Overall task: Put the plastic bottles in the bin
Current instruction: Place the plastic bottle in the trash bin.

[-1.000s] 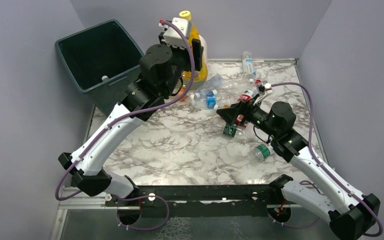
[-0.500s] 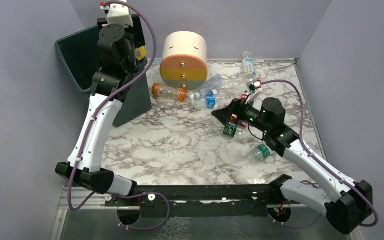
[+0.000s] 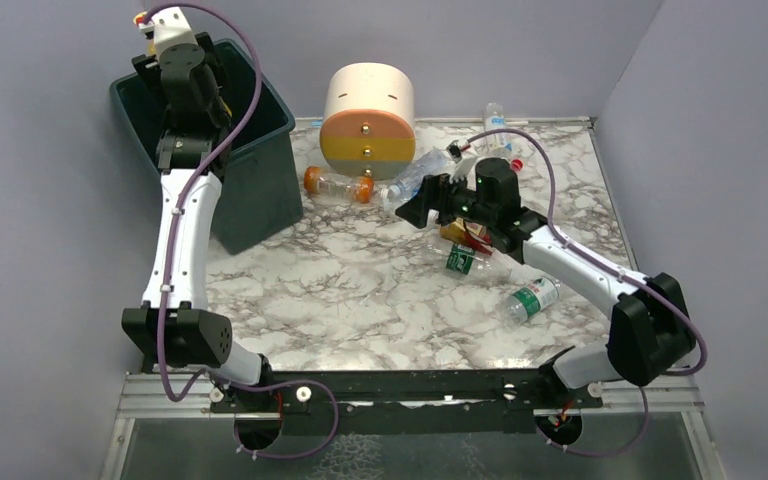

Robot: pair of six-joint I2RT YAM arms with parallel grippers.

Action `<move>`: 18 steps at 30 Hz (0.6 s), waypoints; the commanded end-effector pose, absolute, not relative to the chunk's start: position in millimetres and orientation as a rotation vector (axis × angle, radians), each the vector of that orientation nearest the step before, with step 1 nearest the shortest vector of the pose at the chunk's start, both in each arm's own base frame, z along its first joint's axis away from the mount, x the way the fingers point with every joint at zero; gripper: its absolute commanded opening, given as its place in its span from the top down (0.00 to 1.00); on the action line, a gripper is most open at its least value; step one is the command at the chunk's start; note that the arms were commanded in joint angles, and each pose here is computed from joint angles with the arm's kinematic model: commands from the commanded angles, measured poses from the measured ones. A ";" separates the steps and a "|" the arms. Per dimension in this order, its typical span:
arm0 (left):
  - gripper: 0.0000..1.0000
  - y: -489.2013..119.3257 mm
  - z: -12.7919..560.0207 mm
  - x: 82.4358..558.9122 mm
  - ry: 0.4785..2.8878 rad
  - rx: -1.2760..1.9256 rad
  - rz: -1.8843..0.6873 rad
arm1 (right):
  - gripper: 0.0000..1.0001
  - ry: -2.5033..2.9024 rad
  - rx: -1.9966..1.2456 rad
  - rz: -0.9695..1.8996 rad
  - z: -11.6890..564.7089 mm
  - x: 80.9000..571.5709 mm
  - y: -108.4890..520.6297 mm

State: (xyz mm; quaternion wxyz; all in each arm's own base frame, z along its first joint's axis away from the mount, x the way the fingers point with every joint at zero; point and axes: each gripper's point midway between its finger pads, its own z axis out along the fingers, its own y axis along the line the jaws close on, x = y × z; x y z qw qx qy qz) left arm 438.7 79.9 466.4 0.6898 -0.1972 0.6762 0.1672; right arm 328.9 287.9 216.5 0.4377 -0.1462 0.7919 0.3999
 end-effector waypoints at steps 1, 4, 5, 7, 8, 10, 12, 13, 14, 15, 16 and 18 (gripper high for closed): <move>0.22 82.0 431.6 456.2 1.574 -0.479 0.331 | 0.00 1.913 -0.444 0.972 224.9 350.6 301.4; 0.10 88.0 424.8 457.3 1.599 -0.502 0.332 | 0.00 1.919 -0.468 0.938 219.9 368.6 308.8; 0.06 88.3 424.7 457.3 1.603 -0.505 0.327 | 0.00 1.921 -0.476 0.930 217.2 374.6 311.7; 0.02 87.1 427.9 455.7 1.606 -0.504 0.314 | 0.01 1.919 -0.486 0.894 213.3 389.8 315.9; 0.01 85.6 430.8 454.5 1.606 -0.503 0.303 | 0.01 1.925 -0.479 0.870 208.8 398.1 316.9; 0.01 82.1 437.3 451.2 1.607 -0.499 0.278 | 0.01 1.938 -0.474 0.820 199.9 412.9 318.1; 0.01 76.7 443.2 446.8 1.620 -0.489 0.246 | 0.02 1.941 -0.493 0.792 192.8 424.5 321.8; 0.01 72.6 444.4 445.0 1.630 -0.484 0.221 | 0.03 1.944 -0.505 0.783 189.3 429.6 324.2; 0.01 68.7 444.7 442.5 1.641 -0.477 0.198 | 0.04 1.945 -0.513 0.775 187.0 434.5 326.5; 0.01 64.9 444.8 439.9 1.651 -0.468 0.179 | 0.04 1.950 -0.517 0.757 182.0 439.9 327.2; 0.01 61.7 444.8 435.9 1.662 -0.462 0.160 | 0.04 1.953 -0.520 0.740 178.6 445.2 327.9; 0.01 54.5 440.1 429.7 1.693 -0.447 0.123 | 0.04 1.950 -0.538 0.718 173.7 452.7 330.3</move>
